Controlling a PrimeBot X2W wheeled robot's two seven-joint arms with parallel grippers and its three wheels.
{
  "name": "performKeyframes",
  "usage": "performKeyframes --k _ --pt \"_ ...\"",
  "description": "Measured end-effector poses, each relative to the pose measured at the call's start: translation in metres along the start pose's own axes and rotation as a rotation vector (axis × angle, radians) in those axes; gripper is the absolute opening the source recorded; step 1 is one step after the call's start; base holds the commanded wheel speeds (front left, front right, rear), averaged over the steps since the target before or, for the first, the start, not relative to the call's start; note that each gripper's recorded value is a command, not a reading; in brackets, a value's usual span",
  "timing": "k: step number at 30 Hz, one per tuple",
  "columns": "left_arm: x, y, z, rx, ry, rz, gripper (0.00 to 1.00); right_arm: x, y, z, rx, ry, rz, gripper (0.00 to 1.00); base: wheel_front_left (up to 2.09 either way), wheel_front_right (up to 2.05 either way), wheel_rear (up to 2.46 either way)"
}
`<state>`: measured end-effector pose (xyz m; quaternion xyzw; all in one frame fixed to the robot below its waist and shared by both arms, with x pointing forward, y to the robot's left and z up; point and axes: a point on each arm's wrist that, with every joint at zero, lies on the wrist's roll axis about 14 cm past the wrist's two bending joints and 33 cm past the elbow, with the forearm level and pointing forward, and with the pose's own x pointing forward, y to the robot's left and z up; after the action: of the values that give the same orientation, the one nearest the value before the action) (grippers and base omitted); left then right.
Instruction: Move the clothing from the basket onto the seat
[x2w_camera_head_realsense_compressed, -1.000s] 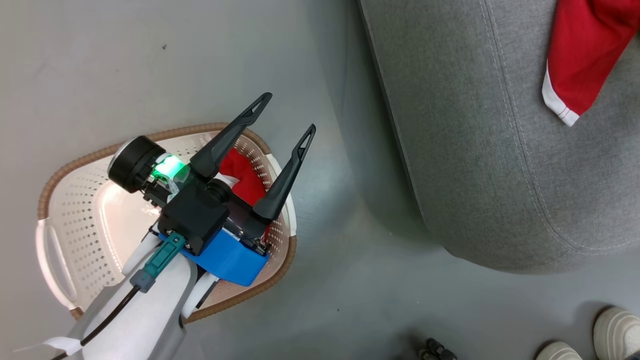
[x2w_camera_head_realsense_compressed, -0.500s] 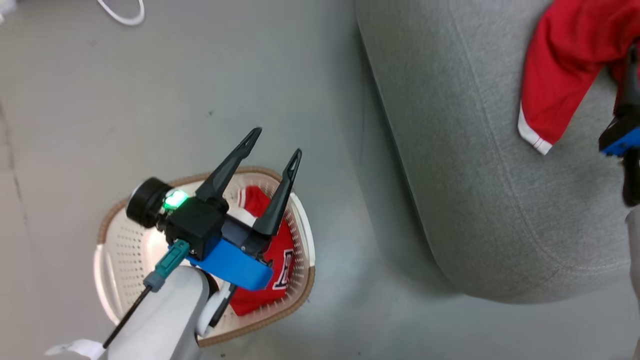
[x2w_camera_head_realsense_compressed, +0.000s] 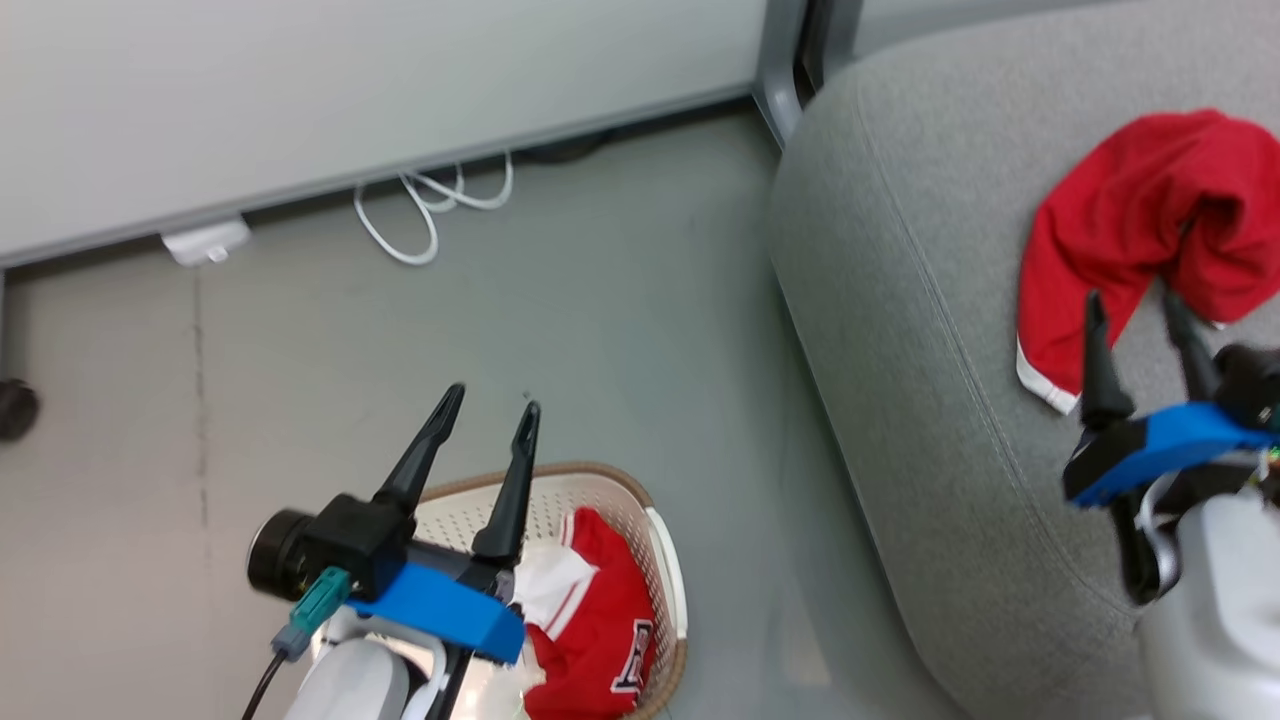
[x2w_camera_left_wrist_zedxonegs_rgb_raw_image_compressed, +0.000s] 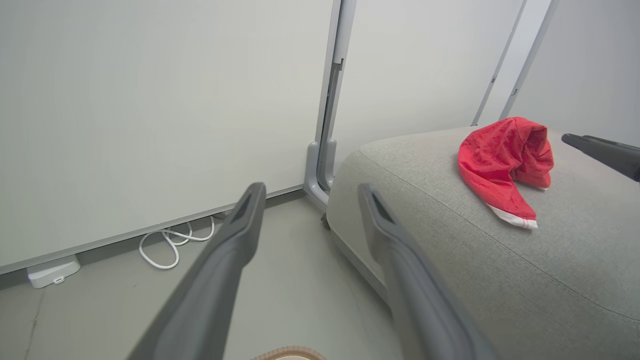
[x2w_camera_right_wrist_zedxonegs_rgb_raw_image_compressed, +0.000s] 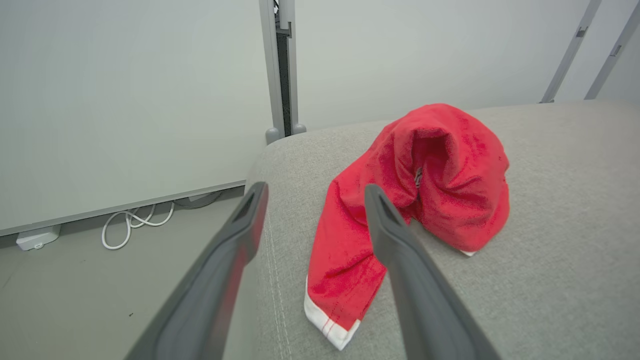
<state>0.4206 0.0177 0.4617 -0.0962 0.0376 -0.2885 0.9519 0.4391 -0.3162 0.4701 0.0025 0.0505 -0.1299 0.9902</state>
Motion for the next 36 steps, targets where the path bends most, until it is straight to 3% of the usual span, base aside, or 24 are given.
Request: performKeyframes --k 12,20,36 --pt "-0.069 0.051 0.022 0.027 -0.052 0.270 1.00 -0.057 0.082 0.010 0.058 -0.060 0.208 1.00 0.00 0.00 0.00" --pt "-0.108 0.083 0.030 0.043 -0.075 0.413 1.00 -0.074 0.113 0.016 0.066 -0.069 0.302 1.00 0.00 0.00 0.00" --pt "-0.142 0.101 0.031 0.056 -0.077 0.507 1.00 -0.100 0.141 0.025 0.105 -0.078 0.401 1.00 0.00 0.00 0.00"
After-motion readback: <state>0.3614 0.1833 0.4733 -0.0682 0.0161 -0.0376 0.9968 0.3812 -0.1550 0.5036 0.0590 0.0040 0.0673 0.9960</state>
